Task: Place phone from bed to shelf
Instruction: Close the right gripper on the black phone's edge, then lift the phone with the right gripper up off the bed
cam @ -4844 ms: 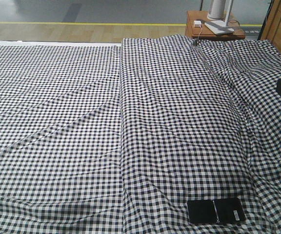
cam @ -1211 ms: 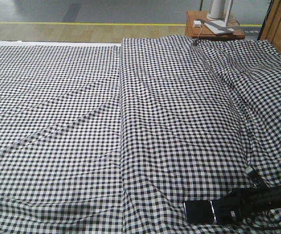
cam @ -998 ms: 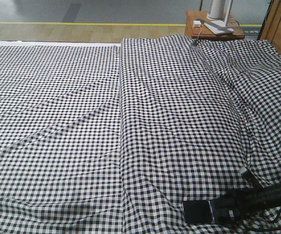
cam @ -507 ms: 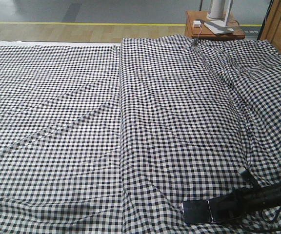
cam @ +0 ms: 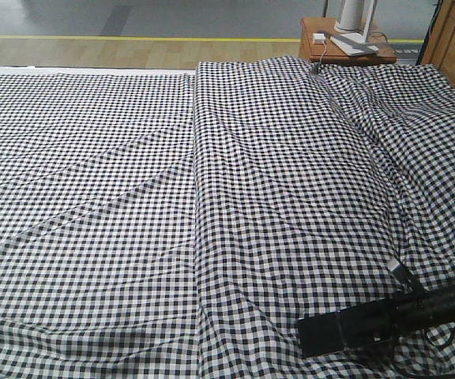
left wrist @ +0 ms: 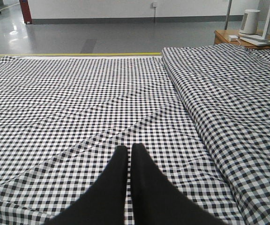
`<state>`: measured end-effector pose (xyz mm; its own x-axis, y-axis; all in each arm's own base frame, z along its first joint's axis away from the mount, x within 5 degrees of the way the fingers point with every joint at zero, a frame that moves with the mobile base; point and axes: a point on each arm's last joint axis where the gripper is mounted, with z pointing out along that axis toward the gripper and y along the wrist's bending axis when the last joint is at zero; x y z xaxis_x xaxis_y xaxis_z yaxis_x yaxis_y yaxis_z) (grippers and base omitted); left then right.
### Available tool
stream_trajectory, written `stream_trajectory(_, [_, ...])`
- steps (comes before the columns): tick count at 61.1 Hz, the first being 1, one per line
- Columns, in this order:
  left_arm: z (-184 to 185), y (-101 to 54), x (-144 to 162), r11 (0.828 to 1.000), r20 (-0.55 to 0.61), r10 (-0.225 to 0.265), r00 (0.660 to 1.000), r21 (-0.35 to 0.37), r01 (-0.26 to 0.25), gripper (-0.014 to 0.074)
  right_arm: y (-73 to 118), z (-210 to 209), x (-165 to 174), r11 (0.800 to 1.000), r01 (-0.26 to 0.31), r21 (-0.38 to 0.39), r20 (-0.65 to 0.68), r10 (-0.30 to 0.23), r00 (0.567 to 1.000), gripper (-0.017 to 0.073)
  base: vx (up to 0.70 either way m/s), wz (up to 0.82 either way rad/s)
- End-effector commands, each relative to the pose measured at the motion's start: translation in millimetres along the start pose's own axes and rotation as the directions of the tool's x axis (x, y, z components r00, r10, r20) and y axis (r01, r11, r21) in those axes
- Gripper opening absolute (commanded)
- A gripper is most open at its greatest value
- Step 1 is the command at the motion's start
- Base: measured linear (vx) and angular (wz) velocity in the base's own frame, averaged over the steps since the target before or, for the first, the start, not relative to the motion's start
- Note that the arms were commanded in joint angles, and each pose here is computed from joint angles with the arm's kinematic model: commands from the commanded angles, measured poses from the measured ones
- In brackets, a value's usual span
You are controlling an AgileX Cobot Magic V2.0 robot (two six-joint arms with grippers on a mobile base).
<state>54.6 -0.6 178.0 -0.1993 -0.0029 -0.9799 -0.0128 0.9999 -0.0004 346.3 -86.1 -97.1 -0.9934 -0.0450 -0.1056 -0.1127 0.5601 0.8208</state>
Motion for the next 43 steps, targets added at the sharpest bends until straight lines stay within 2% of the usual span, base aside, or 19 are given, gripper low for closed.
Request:
stream_trajectory(1, [0, 0.4, -6, 1.0, 0.075, -0.012, 0.997, -0.002, 0.012, 0.0001, 36.3, -29, -19, 0.992, 0.07, -0.103, 0.015, -0.069, 0.997, -0.0007, 0.0, 0.0])
stream_trajectory(10, [0, 0.4, -6, 1.0, 0.075, -0.012, 0.997, -0.002, 0.012, 0.0001, 50.4, -47, -27, 0.996, 0.052, -0.072, 0.026, -0.05, 0.998, -0.0007, 0.0, 0.0])
stream_trajectory(21, [0, 0.4, -6, 1.0, 0.075, -0.012, 0.997, -0.002, 0.012, 0.0001, 78.7, -64, -27, 0.994, 0.095, -0.057, 0.053, -0.092, 0.994, -0.0007, 0.0, 0.0])
stream_trajectory(26, [0, 0.4, -6, 1.0, 0.075, -0.012, 0.997, -0.002, 0.012, 0.0001, 90.4, -68, -23, 0.994, 0.094, -0.06, 0.062, -0.09, 0.994, -0.0007, 0.0, 0.0])
stream_trajectory(35, [0, 0.4, -6, 1.0, 0.075, -0.012, 0.997, -0.002, 0.012, 0.0001, 116.9, -78, -18, 0.992, 0.102, -0.071, 0.119, -0.093, 0.988, -0.0007, 0.0, 0.0])
stream_trajectory(43, [0, 0.4, -6, 1.0, 0.075, -0.012, 0.997, -0.002, 0.012, 0.0001, 149.0, -91, -16, 0.987, 0.15, -0.063, 0.196, -0.135, 0.971, -0.0007, 0.0, 0.0])
